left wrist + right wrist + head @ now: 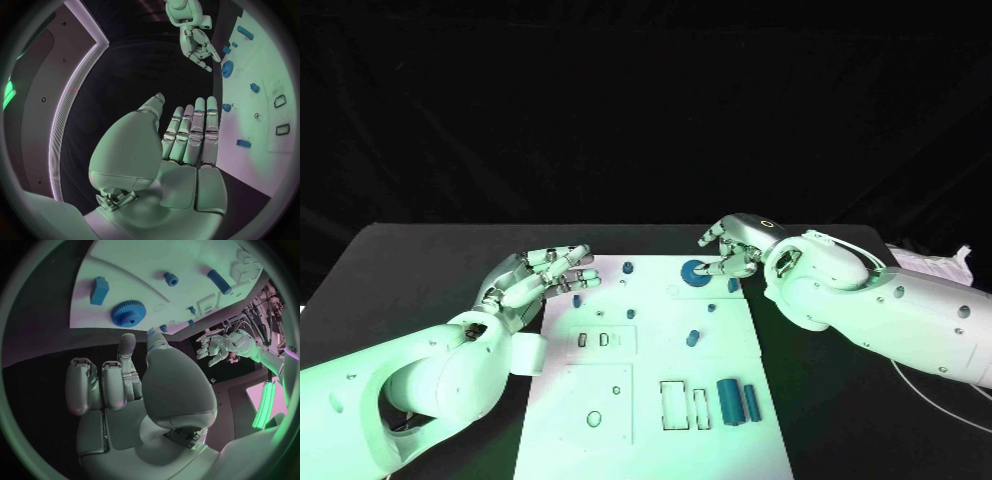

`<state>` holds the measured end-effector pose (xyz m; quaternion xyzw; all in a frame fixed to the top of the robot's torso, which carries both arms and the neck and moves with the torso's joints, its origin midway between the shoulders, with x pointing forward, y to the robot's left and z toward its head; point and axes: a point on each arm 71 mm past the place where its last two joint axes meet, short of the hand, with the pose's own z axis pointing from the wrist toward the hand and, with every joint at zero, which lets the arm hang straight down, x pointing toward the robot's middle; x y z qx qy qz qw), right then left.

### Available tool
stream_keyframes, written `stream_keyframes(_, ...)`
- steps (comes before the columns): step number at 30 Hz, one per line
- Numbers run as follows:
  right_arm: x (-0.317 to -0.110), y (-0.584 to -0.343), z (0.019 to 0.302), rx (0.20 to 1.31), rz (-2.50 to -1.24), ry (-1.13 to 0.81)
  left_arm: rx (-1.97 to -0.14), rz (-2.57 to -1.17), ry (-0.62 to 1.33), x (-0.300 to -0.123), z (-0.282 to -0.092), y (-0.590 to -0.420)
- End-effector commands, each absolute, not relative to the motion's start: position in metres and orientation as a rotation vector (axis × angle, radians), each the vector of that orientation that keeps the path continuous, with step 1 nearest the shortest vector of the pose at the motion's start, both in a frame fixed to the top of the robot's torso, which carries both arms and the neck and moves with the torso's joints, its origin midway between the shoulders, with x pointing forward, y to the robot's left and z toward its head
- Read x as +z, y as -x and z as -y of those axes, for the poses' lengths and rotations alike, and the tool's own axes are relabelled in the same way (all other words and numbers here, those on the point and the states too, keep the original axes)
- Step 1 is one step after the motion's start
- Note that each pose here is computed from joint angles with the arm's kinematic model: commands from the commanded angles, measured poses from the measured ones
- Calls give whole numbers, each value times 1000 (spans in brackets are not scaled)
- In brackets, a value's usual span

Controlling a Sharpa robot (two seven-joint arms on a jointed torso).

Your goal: Assemble the parts on the task board

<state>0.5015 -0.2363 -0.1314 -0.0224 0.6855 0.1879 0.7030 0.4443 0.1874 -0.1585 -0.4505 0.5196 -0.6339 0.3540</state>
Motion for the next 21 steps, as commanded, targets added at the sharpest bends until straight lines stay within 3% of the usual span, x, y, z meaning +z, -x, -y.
stream_keyframes(1,-140,-503,239,364,-1623,29,-1667,-1343,1147,-156,-185,-444)
stream_keyframes(21,-152,-509,224,340,-1651,74,-1666,-1343,1148,-157,-185,-444)
